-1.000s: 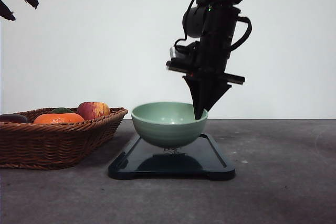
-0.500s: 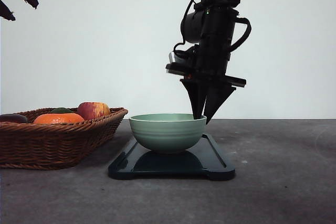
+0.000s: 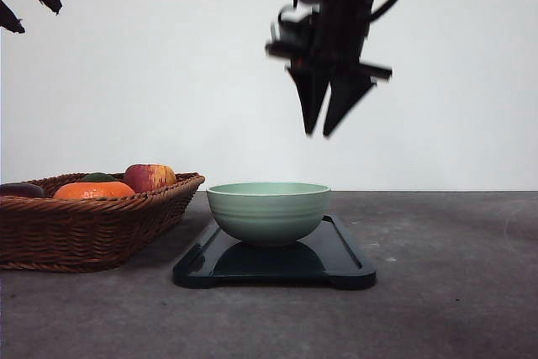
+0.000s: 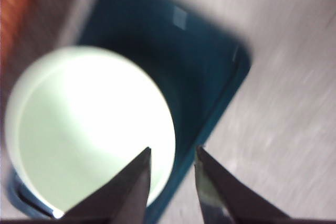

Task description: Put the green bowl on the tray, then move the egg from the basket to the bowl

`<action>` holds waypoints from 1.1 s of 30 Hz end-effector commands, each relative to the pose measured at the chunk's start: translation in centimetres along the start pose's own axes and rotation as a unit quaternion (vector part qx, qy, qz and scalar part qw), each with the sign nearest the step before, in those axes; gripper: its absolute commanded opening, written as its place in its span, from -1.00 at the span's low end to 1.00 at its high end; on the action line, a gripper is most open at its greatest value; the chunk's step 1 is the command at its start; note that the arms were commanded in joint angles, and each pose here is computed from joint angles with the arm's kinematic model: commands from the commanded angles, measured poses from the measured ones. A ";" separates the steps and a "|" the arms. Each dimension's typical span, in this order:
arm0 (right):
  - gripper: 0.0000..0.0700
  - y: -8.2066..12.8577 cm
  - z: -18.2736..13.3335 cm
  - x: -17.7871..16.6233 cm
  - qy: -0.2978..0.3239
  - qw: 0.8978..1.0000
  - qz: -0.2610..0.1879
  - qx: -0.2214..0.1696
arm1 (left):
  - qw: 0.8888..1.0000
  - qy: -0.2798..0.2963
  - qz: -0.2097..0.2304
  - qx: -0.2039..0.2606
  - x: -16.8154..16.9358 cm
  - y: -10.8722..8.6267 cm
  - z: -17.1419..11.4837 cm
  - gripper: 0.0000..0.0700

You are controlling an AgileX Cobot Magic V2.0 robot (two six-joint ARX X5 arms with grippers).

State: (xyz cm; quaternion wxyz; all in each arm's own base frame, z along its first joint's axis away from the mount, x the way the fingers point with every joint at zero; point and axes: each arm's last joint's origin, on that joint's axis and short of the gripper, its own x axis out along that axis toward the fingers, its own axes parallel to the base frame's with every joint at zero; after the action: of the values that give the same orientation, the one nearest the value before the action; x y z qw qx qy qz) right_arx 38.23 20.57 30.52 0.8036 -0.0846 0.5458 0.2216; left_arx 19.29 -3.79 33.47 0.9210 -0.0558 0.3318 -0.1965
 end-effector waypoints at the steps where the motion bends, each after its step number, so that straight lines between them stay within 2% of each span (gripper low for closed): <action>1: -0.54 0.4 0.1 -1.3 -0.026 1.000 0.001 -0.002 | 1.000 -0.007 -0.003 0.002 -0.1 -0.1 0.6 -0.09; 9: -0.54 0.5 -2.2 -3.9 -0.105 0.994 0.006 -0.009 | 1.000 -0.007 -0.003 0.002 -0.1 -0.1 0.6 -0.09; 18: -0.54 -0.1 -10.1 -4.0 -0.174 0.985 0.005 -0.013 | 1.000 -0.007 -0.003 0.002 -0.1 -0.1 0.6 -0.09; 25: -0.54 -0.9 -16.9 -4.2 -0.181 0.983 -0.017 -0.006 | 1.000 -0.006 -0.003 -0.002 0.0 -0.1 0.6 -0.08; 30: -0.54 -1.4 -20.7 -4.9 -0.163 0.985 -0.049 0.004 | 0.999 0.008 -0.005 -0.045 0.6 -0.1 0.5 0.03; 33: -0.52 -1.6 -22.1 -5.6 -0.134 0.988 -0.068 0.016 | 0.998 0.023 -0.008 -0.054 1.4 -0.1 0.5 0.04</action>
State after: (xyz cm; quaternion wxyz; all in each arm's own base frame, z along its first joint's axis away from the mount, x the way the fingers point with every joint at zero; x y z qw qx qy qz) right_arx 18.70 9.34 26.88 0.8850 -0.0827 0.4233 0.1751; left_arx 20.18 -4.28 32.56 0.9069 -0.0918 0.3667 -0.1862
